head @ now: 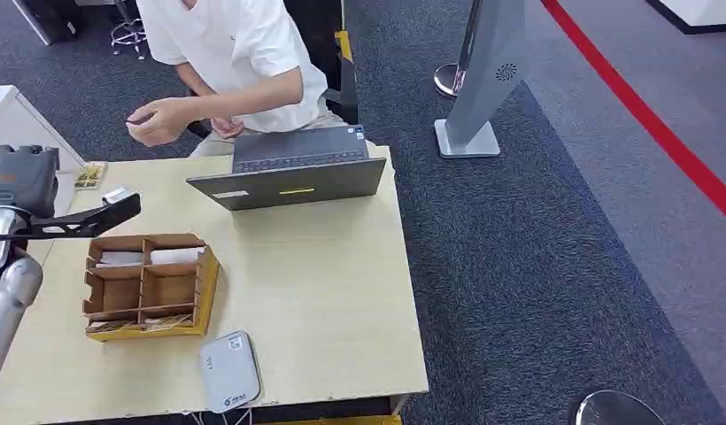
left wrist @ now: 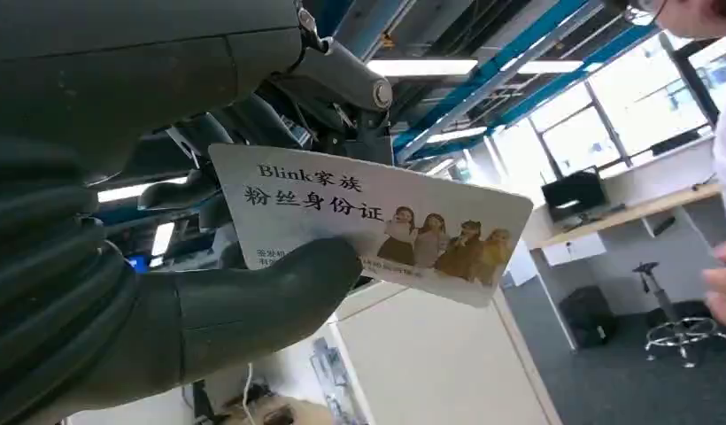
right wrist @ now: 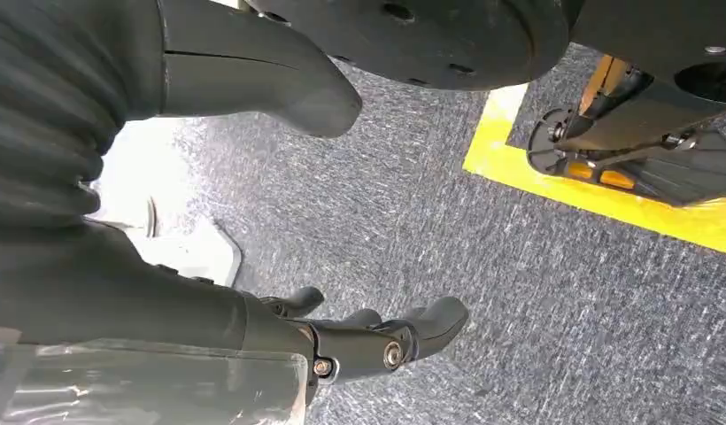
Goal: Pass the card to the sensor for recognition and then transmit it.
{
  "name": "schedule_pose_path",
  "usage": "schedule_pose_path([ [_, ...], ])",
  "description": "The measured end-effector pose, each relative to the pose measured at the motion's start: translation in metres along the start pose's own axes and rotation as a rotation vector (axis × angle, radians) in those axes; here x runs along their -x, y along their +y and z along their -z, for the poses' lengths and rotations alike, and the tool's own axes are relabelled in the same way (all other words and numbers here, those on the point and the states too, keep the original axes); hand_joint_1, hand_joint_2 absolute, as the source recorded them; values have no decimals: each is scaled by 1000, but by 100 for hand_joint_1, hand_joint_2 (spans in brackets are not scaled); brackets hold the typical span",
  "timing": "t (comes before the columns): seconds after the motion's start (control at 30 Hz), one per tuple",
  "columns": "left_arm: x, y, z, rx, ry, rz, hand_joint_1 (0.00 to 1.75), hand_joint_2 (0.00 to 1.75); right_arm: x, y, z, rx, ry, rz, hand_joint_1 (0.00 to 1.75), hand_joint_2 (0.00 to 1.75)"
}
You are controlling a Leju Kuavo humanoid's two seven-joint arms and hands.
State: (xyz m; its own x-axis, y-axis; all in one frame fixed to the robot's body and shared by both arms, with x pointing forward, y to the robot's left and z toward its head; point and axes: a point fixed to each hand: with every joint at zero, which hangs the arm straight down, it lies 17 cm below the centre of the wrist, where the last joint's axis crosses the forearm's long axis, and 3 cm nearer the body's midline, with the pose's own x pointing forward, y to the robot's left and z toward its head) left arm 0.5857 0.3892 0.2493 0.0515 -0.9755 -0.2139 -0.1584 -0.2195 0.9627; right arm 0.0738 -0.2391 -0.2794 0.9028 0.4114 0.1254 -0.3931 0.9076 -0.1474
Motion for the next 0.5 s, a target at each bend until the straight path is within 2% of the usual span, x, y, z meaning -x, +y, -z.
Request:
schedule_pose_path([
  [0.07, -23, 3, -11, -56, -56, -14, 175, 175, 1, 0, 0, 0, 3, 0, 0, 175],
  [0.27, -137, 11, -85, -216, -254, -117, 175, 175, 2, 0, 0, 4, 3, 1, 0, 175],
  [0.4, -180, 14, -120, -234, -321, -198, 175, 175, 1, -1, 0, 6, 0, 6, 0, 175],
  [0.5, -196, 16, -136, -235, -352, -249, 175, 175, 1, -2, 0, 10, -1, 10, 0, 175],
])
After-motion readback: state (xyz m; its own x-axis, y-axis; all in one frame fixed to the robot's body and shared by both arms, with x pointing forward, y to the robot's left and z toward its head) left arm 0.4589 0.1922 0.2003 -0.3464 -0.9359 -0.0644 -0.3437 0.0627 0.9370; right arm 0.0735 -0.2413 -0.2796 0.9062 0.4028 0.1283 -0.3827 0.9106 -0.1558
